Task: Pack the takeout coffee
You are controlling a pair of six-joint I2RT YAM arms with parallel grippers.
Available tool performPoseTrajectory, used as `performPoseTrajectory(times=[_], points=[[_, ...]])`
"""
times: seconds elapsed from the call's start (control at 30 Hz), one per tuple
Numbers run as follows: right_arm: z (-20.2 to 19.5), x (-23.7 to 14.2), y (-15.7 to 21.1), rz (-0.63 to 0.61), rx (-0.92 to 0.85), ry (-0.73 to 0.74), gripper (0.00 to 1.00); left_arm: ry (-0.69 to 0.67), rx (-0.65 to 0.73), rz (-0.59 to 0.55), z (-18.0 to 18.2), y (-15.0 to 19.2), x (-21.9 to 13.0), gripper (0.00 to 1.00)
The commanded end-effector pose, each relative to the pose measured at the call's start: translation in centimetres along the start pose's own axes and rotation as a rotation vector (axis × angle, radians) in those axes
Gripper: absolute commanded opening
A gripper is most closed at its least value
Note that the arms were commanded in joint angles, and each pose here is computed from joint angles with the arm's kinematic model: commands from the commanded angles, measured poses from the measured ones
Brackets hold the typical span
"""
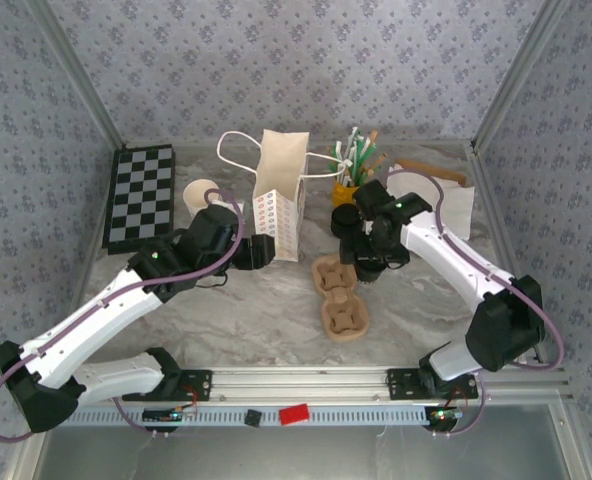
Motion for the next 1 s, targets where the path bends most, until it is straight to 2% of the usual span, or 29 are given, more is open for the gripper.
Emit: performPoseTrajectory(times=[0.0,0.3,0.53,0.67,0.8,0.97], points=[[0.2,-0.6,1.2,0.004,0.043,-0.013,0.99,0.004,0.005,-0.017,0.2,-0.2,-0.6,0.73],[2.8,-1.4,2.2,-0.060,0.065,-0.049,0.97,0.000,-0.007,-0.023,0.5,-0.2,-0.8,0.73],[0.5,-3.1,3.7,-0.032,0.071,0.013,0.97,0.006,-0.012,-0.032,0.5,-0.2,-1.2,0.73],[-0.2,-4.1,3.2,-0.015,-0.011,0.045,0.97,0.012,-0.014,-0.039,0.4,-0.4,-1.4,0.73],[0.1,-3.9,1.7,-0.011,-0.066,0.034,0.97,0.013,-0.016,-0.043,0.4,-0.4,-1.4,0.73],[-0.1,-2.9,0.7,0.035,-0.152,0.109,0.97,0.010,-0.021,-0.056,0.6,-0.5,-1.7,0.73]])
Point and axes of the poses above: each hand's point on the last joint's axis, 136 mm out from that joint toward the fingers, its own x axis out along the fingers, its own z axis along the line the jaws close on, y = z × x, the point moved 2 cm from there along -x, back along the fingers, and after that the axes turned 1 degree about x, right-handed, at the moved point
